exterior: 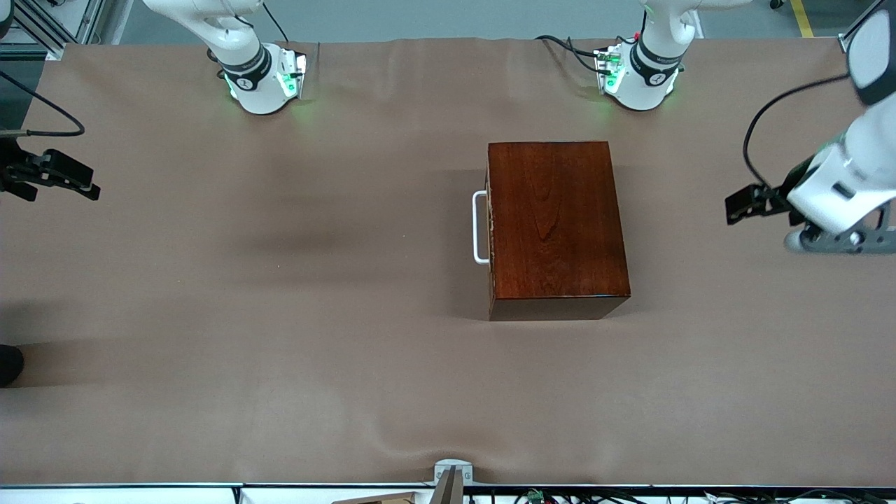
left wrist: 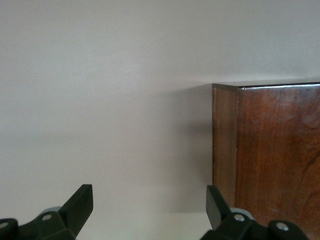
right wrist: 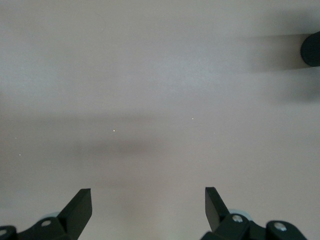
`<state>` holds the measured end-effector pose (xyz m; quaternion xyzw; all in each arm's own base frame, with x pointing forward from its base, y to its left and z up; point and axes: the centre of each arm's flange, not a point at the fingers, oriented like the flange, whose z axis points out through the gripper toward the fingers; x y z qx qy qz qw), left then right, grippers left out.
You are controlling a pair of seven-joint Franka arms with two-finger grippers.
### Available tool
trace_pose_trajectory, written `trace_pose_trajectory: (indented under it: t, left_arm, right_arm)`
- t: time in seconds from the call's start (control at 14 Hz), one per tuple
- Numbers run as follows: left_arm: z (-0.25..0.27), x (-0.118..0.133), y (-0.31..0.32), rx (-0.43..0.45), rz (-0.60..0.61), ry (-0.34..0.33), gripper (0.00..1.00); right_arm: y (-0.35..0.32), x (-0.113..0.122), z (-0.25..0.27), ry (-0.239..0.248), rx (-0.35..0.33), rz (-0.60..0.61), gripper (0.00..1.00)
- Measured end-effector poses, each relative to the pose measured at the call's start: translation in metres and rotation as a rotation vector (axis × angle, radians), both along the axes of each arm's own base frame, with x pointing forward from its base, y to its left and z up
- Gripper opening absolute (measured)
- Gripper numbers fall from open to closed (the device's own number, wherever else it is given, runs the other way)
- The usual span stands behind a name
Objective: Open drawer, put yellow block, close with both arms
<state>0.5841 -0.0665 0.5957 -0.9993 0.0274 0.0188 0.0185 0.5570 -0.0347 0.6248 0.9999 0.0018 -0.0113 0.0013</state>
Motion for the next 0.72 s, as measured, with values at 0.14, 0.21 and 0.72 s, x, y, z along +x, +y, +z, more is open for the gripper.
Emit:
trace_pose_trajectory:
  t: [0.14, 0.21, 0.72]
  left_arm:
    - [0.017, -0.005, -0.001, -0.003, -0.003, -0.035, 1.0]
    - [0.022, -0.006, -0.003, -0.004, -0.005, -0.045, 1.0]
    - [0.048, -0.029, -0.003, 0.002, -0.008, -0.031, 1.0]
  right_arm:
    - [0.0, 0.0, 0.0, 0.0, 0.0, 0.0, 1.0]
    - [0.0, 0.0, 0.0, 0.0, 0.0, 0.0, 1.0]
    - [0.0, 0.0, 0.0, 0.0, 0.0, 0.0, 1.0]
